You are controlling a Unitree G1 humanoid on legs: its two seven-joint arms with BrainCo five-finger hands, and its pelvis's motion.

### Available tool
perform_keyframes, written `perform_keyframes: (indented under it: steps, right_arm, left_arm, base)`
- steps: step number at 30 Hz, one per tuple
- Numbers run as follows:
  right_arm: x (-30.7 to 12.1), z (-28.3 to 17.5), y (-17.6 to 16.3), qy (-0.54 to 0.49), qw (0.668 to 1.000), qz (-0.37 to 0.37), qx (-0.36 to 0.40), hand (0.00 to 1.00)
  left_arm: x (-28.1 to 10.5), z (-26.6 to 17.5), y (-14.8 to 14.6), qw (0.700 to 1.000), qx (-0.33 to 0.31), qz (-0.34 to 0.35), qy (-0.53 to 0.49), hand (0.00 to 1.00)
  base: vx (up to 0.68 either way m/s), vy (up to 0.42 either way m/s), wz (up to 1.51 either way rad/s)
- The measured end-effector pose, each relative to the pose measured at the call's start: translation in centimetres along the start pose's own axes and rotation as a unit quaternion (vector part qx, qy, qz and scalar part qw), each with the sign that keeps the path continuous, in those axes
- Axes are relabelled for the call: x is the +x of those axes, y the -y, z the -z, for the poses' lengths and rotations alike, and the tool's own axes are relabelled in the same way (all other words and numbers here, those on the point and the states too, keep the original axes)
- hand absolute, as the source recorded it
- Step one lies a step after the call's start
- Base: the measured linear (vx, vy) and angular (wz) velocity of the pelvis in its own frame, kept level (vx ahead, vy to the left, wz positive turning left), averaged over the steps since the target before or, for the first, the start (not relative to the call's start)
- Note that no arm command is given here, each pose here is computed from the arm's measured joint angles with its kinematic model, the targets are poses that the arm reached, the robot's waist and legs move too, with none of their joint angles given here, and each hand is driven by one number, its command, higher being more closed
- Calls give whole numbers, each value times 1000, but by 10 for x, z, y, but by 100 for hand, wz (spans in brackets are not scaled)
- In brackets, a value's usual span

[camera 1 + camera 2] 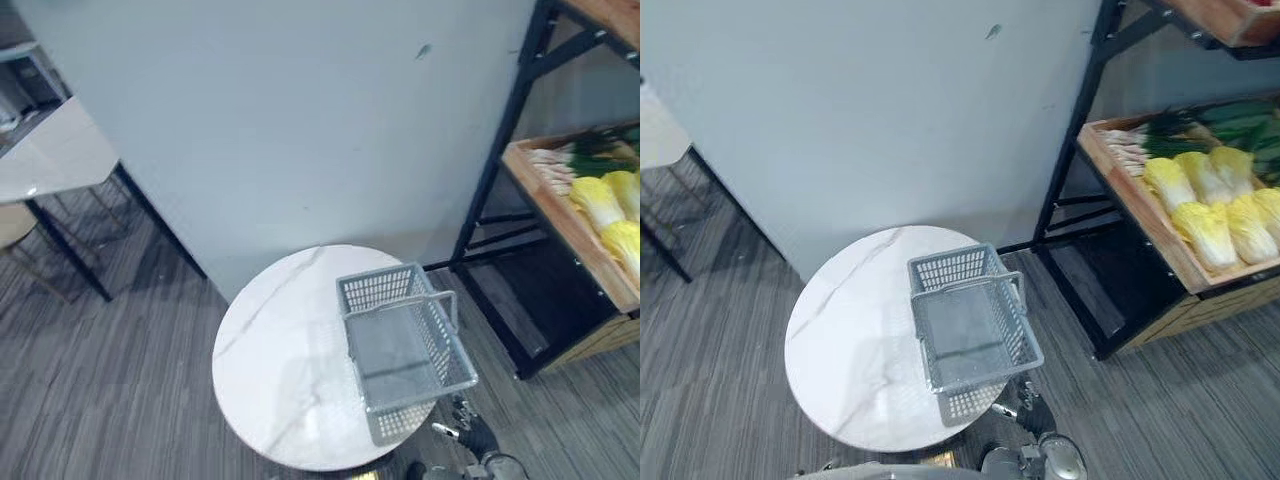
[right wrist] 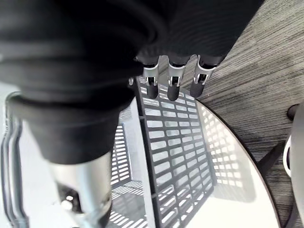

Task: Pick vegetable in the basket

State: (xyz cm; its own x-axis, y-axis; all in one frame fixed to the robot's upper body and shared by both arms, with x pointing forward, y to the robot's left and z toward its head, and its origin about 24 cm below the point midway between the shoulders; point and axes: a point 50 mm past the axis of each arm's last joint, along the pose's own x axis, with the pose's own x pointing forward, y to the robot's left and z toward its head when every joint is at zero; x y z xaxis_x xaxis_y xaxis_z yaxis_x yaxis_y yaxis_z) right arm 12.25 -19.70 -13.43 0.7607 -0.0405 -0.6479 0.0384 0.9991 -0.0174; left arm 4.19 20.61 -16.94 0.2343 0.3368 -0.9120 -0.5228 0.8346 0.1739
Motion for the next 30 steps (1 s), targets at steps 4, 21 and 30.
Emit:
perform_keyframes:
  steps: [4,21,30]
  right_arm:
    - [0,5,-1,-13,999,35,5,0]
    - [-15,-57,118,72,906,403,-112,0]
    - [-25,-248,79,420,777,273,-381,0]
  left_arm:
    - [-1,7,-6,1000,4,-1,-10,0]
    - [7,-30,-20,998,43,5,40,0]
    - [7,-51,-24,996,43,5,78,0]
  base:
    - [-42,70,-27]
    - [12,55,-16]
    - [-8,33,-3]
